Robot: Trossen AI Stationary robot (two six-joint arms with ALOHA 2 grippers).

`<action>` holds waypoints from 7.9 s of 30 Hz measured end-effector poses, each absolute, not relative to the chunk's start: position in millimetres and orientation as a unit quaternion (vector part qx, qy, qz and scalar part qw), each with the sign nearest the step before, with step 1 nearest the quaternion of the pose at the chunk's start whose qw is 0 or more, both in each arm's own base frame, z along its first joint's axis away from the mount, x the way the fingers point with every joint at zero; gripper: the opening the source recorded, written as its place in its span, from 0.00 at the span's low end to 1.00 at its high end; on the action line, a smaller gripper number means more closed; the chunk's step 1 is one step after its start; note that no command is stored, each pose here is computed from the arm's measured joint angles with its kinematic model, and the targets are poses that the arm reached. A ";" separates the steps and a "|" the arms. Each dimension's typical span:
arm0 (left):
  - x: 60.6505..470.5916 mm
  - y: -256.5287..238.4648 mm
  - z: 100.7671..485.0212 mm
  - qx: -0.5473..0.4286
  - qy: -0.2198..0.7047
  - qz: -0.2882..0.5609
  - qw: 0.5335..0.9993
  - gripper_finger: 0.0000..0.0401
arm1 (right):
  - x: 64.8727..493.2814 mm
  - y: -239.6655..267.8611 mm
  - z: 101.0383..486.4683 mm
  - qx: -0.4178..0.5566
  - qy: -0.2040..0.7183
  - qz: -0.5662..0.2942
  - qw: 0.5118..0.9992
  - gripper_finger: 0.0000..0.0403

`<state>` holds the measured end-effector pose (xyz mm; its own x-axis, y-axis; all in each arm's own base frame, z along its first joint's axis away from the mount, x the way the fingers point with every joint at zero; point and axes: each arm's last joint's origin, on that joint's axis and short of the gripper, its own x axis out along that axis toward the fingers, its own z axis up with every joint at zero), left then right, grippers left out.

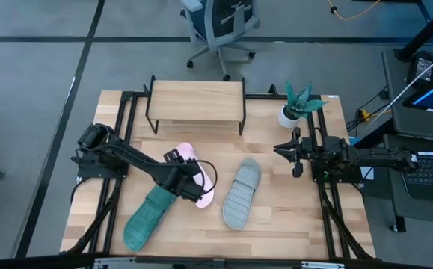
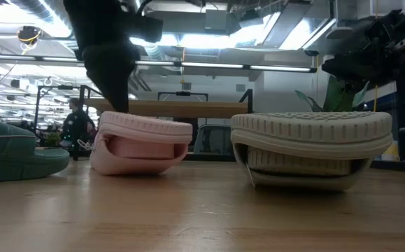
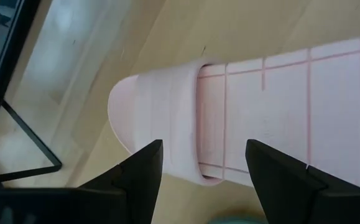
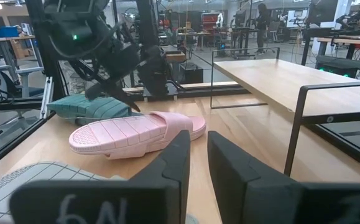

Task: Pick and place slides into the shelf
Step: Put the pink pair of slides on the shelf

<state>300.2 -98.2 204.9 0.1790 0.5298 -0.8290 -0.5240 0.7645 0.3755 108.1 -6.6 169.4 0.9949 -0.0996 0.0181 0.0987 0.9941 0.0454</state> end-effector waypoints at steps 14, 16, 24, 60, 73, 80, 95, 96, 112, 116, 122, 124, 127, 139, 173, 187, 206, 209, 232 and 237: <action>303.5 -85.6 202.9 0.015 0.536 0.370 0.759 0.55 | 108.1 -6.7 169.6 0.022 -0.010 -0.050 0.998 0.15; 304.2 -83.3 202.9 0.012 0.535 0.374 0.757 0.55 | 108.0 -6.8 169.5 0.022 -0.010 -0.050 0.998 0.15; 305.6 -80.0 202.1 -0.010 0.546 0.369 0.752 0.55 | 108.0 -6.8 169.4 0.021 -0.010 -0.050 0.998 0.15; 307.9 -53.4 178.1 -0.002 0.549 0.378 0.746 0.55 | 108.0 -6.8 170.1 0.020 -0.013 -0.050 0.998 0.15; 301.6 -50.3 167.7 -0.008 0.558 0.377 0.740 0.55 | 108.0 -6.8 170.0 0.020 -0.013 -0.050 0.998 0.15; 301.6 -50.6 166.9 -0.012 0.561 0.374 0.738 0.54 | 108.0 -6.8 170.0 0.020 -0.013 -0.050 0.998 0.15; 304.1 -51.6 165.5 -0.024 0.559 0.365 0.744 0.20 | 108.0 -6.8 170.0 0.020 -0.013 -0.050 0.998 0.15; 304.2 -51.6 165.5 -0.025 0.559 0.365 0.744 0.18 | 108.0 -6.8 170.1 0.020 -0.013 -0.050 0.998 0.15; 309.2 -52.5 175.3 -0.003 0.570 0.350 0.743 0.02 | 108.0 -6.8 170.1 0.020 -0.013 -0.050 0.998 0.15; 308.2 -52.2 176.1 -0.001 0.573 0.352 0.740 0.01 | 108.0 -6.8 170.1 0.020 -0.013 -0.050 0.998 0.15; 307.9 -52.0 177.2 0.002 0.572 0.354 0.740 0.01 | 108.0 -6.8 170.1 0.020 -0.013 -0.050 0.998 0.15; 307.0 -51.8 179.6 0.002 0.570 0.354 0.742 0.01 | 108.0 -6.8 170.0 0.020 -0.013 -0.050 0.998 0.15; 304.2 -51.8 188.0 -0.004 0.562 0.351 0.749 0.01 | 108.0 -6.8 170.0 0.020 -0.013 -0.050 0.998 0.15; 275.4 -62.6 252.0 -0.030 0.481 0.312 0.819 0.01 | 108.0 -6.8 170.1 0.009 -0.013 -0.051 0.999 0.15; 222.7 -39.1 360.7 0.136 0.431 0.285 0.845 0.01 | 108.0 -6.8 170.0 0.009 -0.012 -0.050 0.999 0.15; 223.7 13.6 371.2 0.193 0.479 0.332 0.789 0.01 | 108.0 -6.8 170.0 0.009 -0.012 -0.050 0.999 0.15; 214.5 104.9 374.7 0.163 0.523 0.304 0.780 0.01 | 107.9 -7.3 170.6 -0.005 -0.015 -0.060 0.998 0.15; 210.6 115.6 375.1 0.157 0.524 0.303 0.780 0.01 | 107.9 -7.3 170.7 -0.006 -0.015 -0.060 0.998 0.15; 178.3 174.0 379.0 0.130 0.503 0.290 0.804 0.01 | 107.8 -8.5 170.6 -0.004 -0.015 -0.080 0.997 0.15; 175.7 177.7 379.5 0.123 0.497 0.292 0.808 0.01 | 107.8 -8.5 170.7 -0.004 -0.015 -0.080 0.997 0.15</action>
